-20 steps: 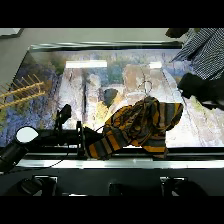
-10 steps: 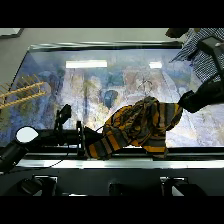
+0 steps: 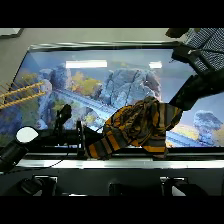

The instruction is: Fold the clothes and pants, and hang the long-sleeved shirts on hangers.

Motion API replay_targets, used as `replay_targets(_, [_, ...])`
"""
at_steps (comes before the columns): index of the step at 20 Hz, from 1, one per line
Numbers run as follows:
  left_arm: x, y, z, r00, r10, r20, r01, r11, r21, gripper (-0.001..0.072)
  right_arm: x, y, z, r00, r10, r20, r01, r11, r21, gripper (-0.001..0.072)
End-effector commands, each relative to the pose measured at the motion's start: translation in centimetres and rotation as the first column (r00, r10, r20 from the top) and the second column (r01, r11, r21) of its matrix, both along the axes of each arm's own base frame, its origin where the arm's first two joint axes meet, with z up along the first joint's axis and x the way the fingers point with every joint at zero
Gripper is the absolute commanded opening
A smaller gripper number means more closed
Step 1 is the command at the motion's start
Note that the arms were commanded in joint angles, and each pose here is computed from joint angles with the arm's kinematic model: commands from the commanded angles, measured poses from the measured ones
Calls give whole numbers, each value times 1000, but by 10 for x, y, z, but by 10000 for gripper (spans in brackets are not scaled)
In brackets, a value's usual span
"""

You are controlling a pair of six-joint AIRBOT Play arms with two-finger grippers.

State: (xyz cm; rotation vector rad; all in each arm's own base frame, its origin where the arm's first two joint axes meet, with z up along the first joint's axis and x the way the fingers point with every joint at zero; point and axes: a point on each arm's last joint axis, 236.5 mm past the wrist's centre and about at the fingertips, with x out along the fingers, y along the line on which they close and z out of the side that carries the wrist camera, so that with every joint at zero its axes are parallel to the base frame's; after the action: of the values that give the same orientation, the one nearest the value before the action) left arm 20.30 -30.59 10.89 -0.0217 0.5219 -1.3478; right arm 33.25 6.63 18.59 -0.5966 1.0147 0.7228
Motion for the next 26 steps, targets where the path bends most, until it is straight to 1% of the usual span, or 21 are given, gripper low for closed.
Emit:
replay_targets(1, [0,0,0,1000,0,1,0,1000,0,20,7,19,-12,994,110,-24,-108,993,52,565])
replay_targets(3, [0,0,0,1000,0,1,0,1000,0,20,8,29,-16,987,160,-33,-156,984,86,565])
replay_targets(6, [0,0,0,1000,0,0,0,1000,0,20,6,44,-20,979,194,-65,-182,971,152,559])
replay_targets(7, [0,0,0,1000,0,0,0,1000,0,20,4,47,-21,976,204,-78,-189,968,165,532])
replay_targets(10, [0,0,0,1000,0,0,0,1000,0,20,-1,46,-23,972,213,-99,-195,967,166,516])
replay_targets(11, [0,0,0,1000,0,0,0,1000,0,20,-1,46,-23,972,213,-99,-195,967,166,479])
replay_targets(15, [0,0,0,1000,0,0,0,1000,0,20,-2,47,-27,969,217,-116,-195,966,172,479])
replay_targets(18, [0,0,0,1000,0,0,0,1000,0,20,-5,52,-35,960,234,-153,-201,958,203,478])
replay_targets(19, [0,0,0,1000,0,0,0,1000,0,20,-6,55,-37,957,239,-162,-202,955,216,409])
replay_targets(22, [0,0,0,1000,0,0,0,1000,0,20,-18,54,-41,942,261,-212,-214,952,221,55])
replay_targets(23, [0,0,0,1000,0,0,0,1000,0,20,-23,53,-42,936,268,-229,-218,950,222,23])
replay_targets(26, [0,0,0,1000,0,0,0,1000,0,20,-29,53,-41,929,277,-245,-225,949,222,21])
